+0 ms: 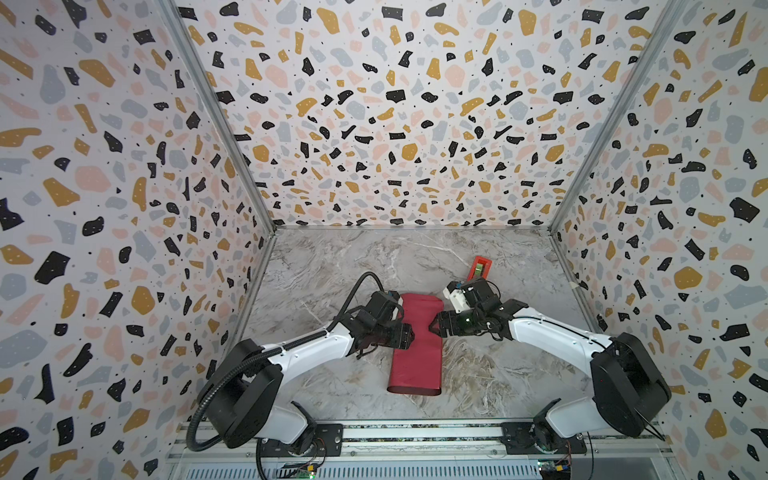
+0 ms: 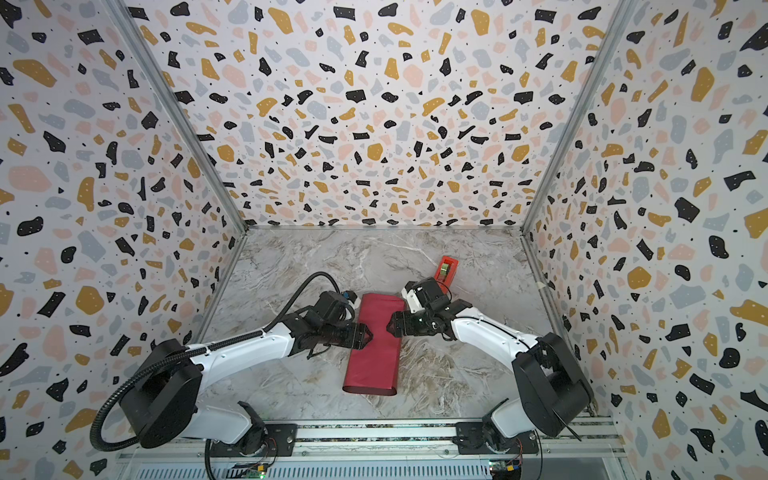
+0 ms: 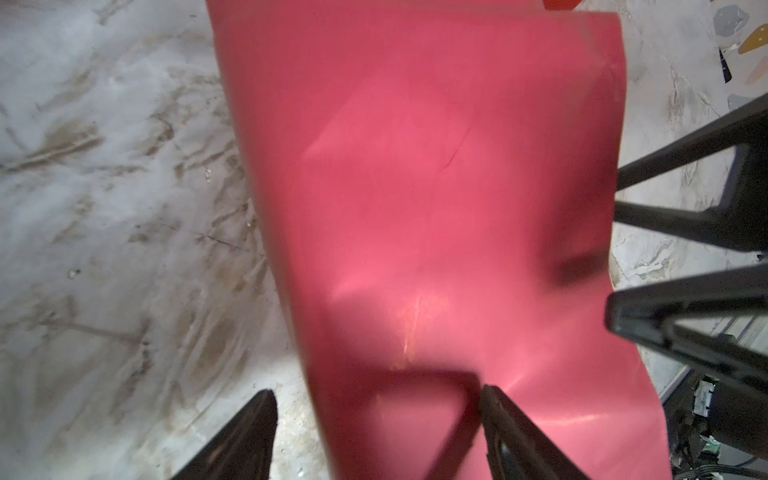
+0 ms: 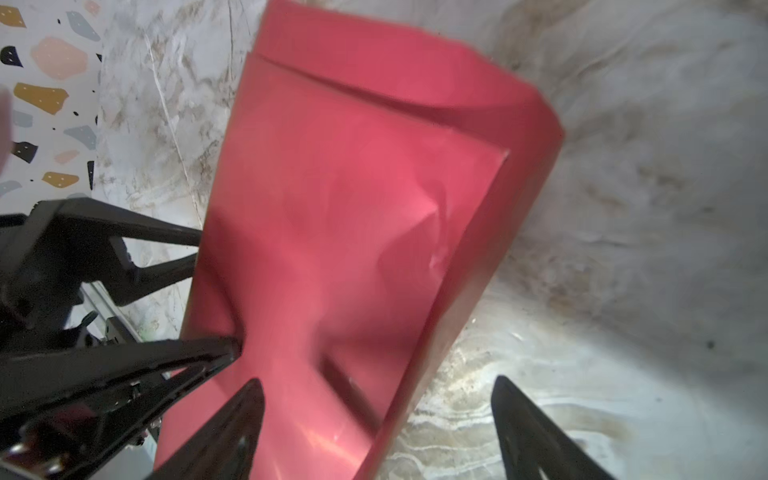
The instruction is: Wrap the gift box in paper
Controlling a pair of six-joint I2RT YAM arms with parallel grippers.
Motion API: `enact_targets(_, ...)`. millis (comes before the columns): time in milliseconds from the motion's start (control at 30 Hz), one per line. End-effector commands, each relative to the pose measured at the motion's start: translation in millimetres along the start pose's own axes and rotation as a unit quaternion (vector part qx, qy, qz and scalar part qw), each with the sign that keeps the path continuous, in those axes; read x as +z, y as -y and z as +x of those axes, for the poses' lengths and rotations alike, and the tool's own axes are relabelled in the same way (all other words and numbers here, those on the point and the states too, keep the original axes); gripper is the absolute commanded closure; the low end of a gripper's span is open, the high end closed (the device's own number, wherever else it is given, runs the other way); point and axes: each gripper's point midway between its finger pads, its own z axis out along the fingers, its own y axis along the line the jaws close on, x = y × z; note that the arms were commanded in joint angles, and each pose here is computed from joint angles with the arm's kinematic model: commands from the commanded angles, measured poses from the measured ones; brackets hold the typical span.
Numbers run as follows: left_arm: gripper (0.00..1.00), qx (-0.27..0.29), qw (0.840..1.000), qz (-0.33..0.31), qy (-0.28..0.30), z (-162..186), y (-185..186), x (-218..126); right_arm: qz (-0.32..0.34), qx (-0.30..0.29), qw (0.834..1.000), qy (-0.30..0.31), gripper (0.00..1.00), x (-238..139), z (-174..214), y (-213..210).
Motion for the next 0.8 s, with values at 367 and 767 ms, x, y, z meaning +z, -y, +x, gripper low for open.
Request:
enact_targets(367,0.23,-0.01,0.996,-0.06,-0.063,42.5,-32.1,10.6,-0.063,-0.004,0.998,0.003,0.25,10.7,-11.8,-43.9)
enact_targets(767,0.23,-0.021,0.997,-0.057,-0.052,40.3,-30.7,9.2,-0.071,-0.021,0.997,0.002,0.28,17.5,-27.1,-54.3)
